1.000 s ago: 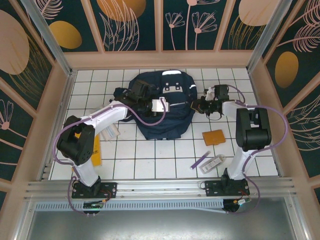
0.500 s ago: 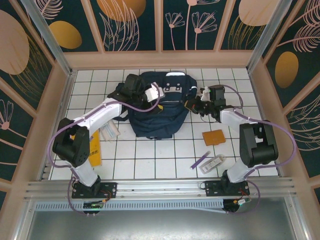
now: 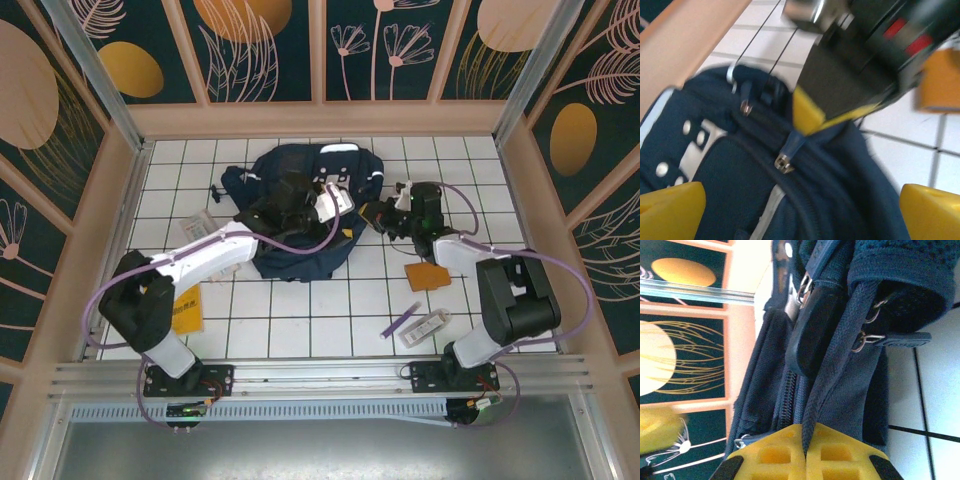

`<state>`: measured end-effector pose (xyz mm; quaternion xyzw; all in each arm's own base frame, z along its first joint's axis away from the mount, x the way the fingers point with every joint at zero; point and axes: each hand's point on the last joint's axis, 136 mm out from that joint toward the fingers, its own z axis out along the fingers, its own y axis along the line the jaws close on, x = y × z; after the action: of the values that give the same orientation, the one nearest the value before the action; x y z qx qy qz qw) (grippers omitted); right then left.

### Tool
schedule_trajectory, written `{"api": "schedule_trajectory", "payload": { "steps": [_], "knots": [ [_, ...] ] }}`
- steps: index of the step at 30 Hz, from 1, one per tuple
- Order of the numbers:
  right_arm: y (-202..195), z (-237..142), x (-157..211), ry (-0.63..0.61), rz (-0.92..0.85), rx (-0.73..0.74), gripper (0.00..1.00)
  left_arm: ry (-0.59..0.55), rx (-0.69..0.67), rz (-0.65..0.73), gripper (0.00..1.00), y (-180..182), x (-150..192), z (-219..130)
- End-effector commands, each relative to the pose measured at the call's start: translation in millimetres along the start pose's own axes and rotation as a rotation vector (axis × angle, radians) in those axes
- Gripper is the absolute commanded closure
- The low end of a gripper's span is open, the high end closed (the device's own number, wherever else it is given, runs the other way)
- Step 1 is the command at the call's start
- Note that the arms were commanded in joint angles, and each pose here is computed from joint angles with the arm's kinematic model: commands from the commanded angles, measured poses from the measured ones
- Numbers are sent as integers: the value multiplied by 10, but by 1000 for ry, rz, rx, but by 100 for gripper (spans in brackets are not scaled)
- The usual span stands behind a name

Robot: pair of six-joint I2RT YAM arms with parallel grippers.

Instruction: Pack books, pencil case, and school supplies into a backpack

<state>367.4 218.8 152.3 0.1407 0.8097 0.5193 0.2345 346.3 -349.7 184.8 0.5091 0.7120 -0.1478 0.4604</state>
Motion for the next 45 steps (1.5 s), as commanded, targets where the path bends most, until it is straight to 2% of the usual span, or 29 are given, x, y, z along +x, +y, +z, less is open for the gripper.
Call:
{"api": "schedule_trajectory", "payload": {
  "steps": [1,4,5,7,10,13,14,21,26,28,31,34,38,40,45],
  "knots": [
    [545,-103,-35,-32,-108,-151,95,50,-159,32,1,280,83,129],
    [574,-92,38,-23,-124,-146,94,86,-146,37,4,267,174,264],
    [559,-89,57,-21,-126,-134,94,85,-146,42,7,270,175,272],
    [501,-89,65,-17,-120,-106,92,86,-147,58,20,269,173,267],
    [448,-100,68,-17,-125,-77,89,93,-150,73,51,276,169,258],
    [380,-71,74,7,-145,-36,86,108,-119,92,90,241,170,256],
    [338,-50,80,22,-162,-11,84,117,-108,92,100,228,170,256],
    [-206,-151,-13,-6,-362,251,69,83,-49,107,100,101,138,164],
    [-256,-373,-139,-85,-531,289,50,67,-24,149,100,35,117,51],
    [-224,-492,-213,-153,-608,293,45,62,-7,167,100,1,119,47],
    [-81,-697,-288,-272,-742,239,43,47,18,186,100,-40,80,39],
    [98,-864,-224,-370,-972,139,41,48,30,199,100,-54,83,43],
    [132,-1104,-206,-520,-1164,99,39,58,59,206,100,-93,92,65],
    [60,-1185,-212,-540,-1183,86,39,59,70,204,100,-104,81,68],
    [-184,-1177,-192,-481,-1265,107,39,57,112,222,100,-163,64,47]
  ]
}}
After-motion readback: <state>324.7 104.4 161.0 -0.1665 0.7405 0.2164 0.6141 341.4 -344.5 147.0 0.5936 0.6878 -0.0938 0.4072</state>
